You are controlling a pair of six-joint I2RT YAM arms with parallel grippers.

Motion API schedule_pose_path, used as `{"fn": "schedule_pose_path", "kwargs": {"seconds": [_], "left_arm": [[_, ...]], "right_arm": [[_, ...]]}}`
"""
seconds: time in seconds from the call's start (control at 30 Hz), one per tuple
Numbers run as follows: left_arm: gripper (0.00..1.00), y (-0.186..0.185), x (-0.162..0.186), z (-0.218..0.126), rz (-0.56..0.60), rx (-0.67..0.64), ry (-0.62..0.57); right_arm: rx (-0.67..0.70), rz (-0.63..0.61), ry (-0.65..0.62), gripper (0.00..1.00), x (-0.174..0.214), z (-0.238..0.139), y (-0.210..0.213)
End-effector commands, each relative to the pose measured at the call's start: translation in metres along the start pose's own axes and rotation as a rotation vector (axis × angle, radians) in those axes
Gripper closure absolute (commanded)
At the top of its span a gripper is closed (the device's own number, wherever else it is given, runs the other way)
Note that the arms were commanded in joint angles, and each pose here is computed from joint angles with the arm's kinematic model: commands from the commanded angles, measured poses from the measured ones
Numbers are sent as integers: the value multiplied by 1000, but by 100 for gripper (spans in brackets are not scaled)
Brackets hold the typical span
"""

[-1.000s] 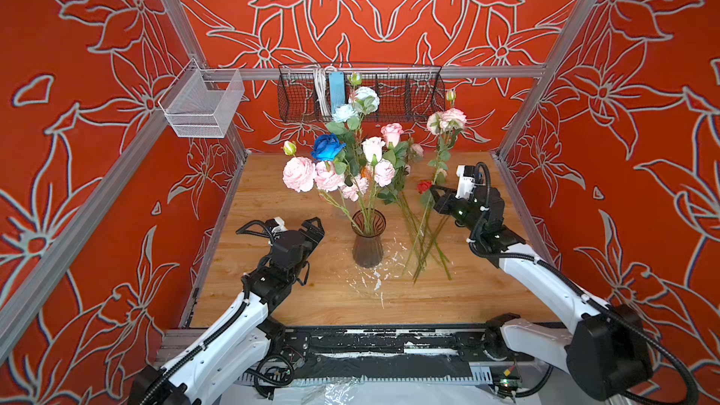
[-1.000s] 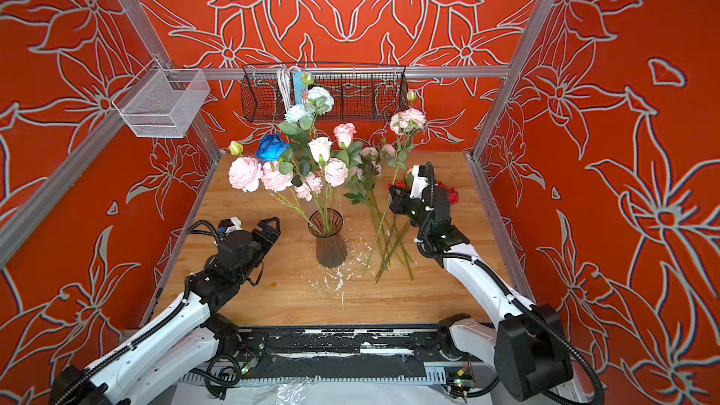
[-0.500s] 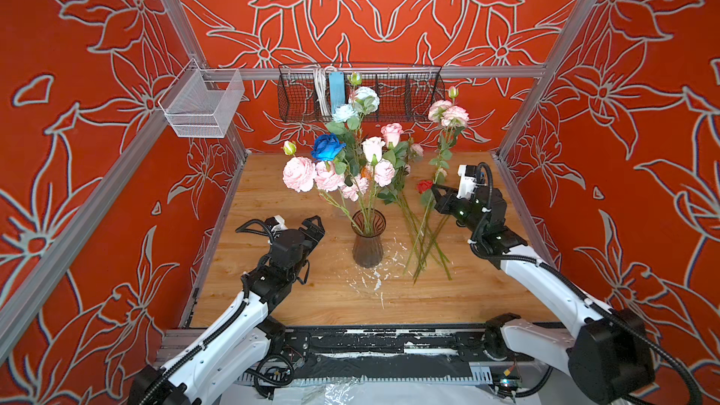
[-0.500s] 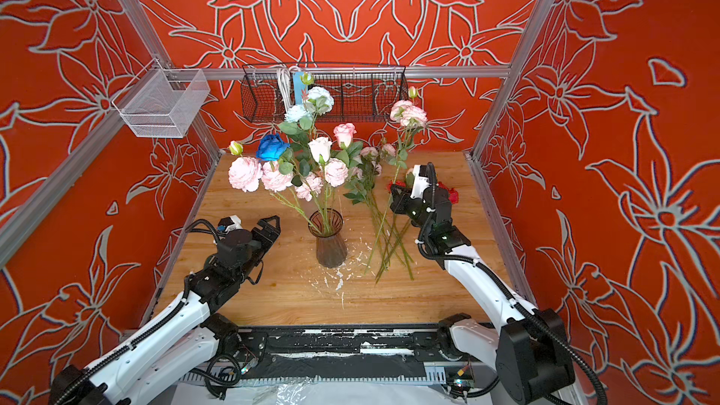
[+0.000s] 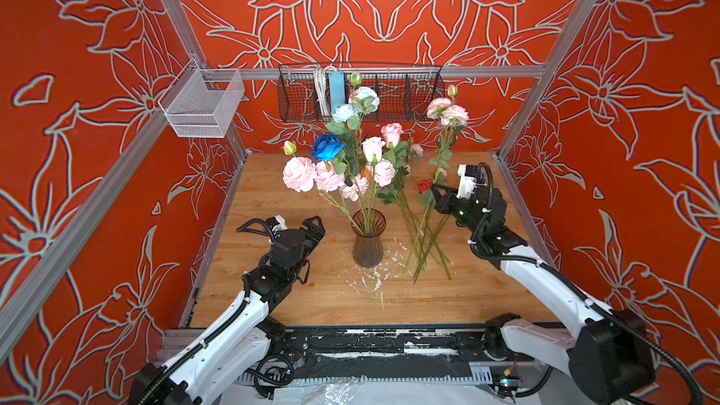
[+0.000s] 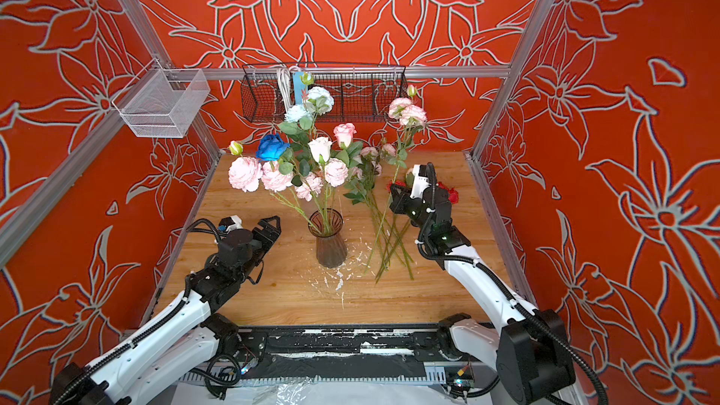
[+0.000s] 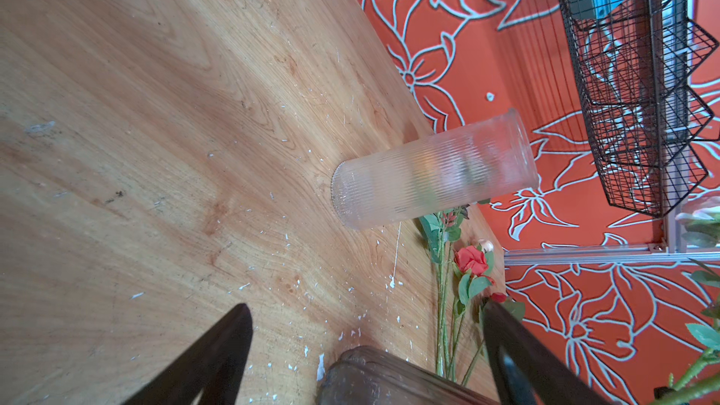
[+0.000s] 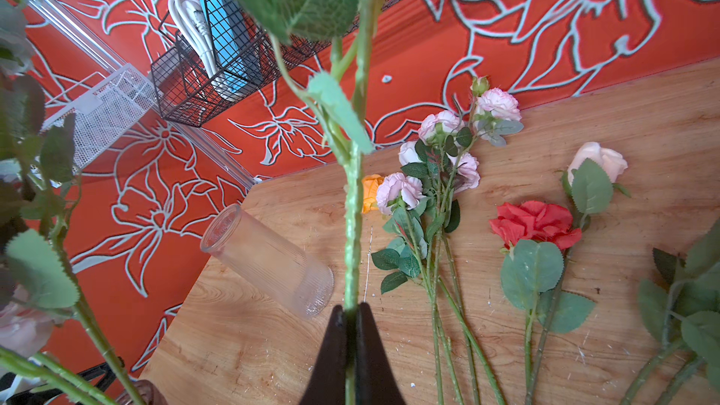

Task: Arrange the flowers into the vase
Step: 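Lift the pink rose stem high with the right gripper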

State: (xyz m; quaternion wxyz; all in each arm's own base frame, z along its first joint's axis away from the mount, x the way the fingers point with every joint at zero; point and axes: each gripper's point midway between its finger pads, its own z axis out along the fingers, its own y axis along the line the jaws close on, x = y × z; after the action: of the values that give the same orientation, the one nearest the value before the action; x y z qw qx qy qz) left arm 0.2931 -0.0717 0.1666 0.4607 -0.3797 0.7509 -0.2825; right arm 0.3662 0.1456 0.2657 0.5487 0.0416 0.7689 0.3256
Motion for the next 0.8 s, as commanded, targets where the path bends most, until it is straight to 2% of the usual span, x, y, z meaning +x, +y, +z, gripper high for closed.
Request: {"fn": "schedule_pose_path", "kwargs": {"seconds": [0.0, 0.77], "left_arm": [[8, -10, -8, -1, -9, 20, -21], [8, 2, 6, -4, -40, 16, 39]], "right_arm": [[-25, -27, -52, 100, -12, -7, 10], [-91, -72, -98, 100, -30, -23, 42]]}}
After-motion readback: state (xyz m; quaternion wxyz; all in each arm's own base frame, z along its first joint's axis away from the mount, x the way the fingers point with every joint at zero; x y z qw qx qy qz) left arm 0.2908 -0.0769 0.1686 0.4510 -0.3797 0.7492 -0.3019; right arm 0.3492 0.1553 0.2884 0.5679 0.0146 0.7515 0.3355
